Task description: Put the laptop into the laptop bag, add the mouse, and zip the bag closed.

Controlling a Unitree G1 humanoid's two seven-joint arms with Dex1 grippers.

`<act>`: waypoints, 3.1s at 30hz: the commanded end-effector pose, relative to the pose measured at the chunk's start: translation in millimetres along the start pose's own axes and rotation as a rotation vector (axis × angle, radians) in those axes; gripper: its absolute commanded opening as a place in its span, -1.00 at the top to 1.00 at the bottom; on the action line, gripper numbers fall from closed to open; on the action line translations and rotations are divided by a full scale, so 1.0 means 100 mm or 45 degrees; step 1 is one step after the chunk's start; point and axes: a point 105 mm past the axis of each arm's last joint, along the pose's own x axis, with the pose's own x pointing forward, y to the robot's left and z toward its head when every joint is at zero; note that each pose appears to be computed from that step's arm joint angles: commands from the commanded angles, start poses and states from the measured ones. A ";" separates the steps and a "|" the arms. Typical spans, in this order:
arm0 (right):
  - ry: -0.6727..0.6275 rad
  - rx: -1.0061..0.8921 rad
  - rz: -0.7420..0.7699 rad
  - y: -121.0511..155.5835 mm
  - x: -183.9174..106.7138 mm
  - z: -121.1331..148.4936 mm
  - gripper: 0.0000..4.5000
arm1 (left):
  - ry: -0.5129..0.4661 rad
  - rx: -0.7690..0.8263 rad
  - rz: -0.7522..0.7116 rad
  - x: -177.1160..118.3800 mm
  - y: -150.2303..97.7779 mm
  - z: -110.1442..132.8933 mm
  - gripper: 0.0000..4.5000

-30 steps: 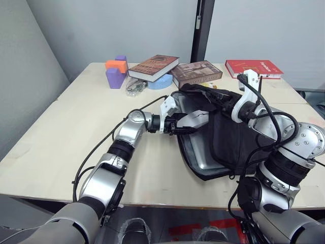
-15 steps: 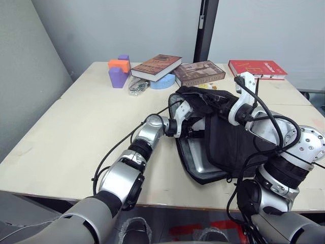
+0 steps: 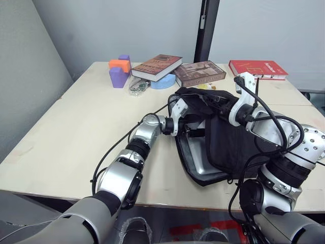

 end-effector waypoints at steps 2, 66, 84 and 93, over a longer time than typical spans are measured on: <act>-0.051 -0.031 0.062 0.08 -0.07 0.12 1.00 | 0.029 0.104 -0.056 -0.23 -0.03 0.08 -0.97; 0.357 -0.662 0.108 -0.83 -1.72 0.30 -0.99 | 0.372 0.151 0.305 -2.85 -0.45 0.81 -1.00; 0.292 -0.702 0.072 -0.71 -1.72 0.27 -0.99 | 0.163 0.157 0.333 -2.56 -0.07 0.87 -1.00; 0.274 -0.828 0.218 -0.24 -1.52 0.15 -0.99 | -0.019 -0.290 0.389 -1.86 0.59 0.62 -1.00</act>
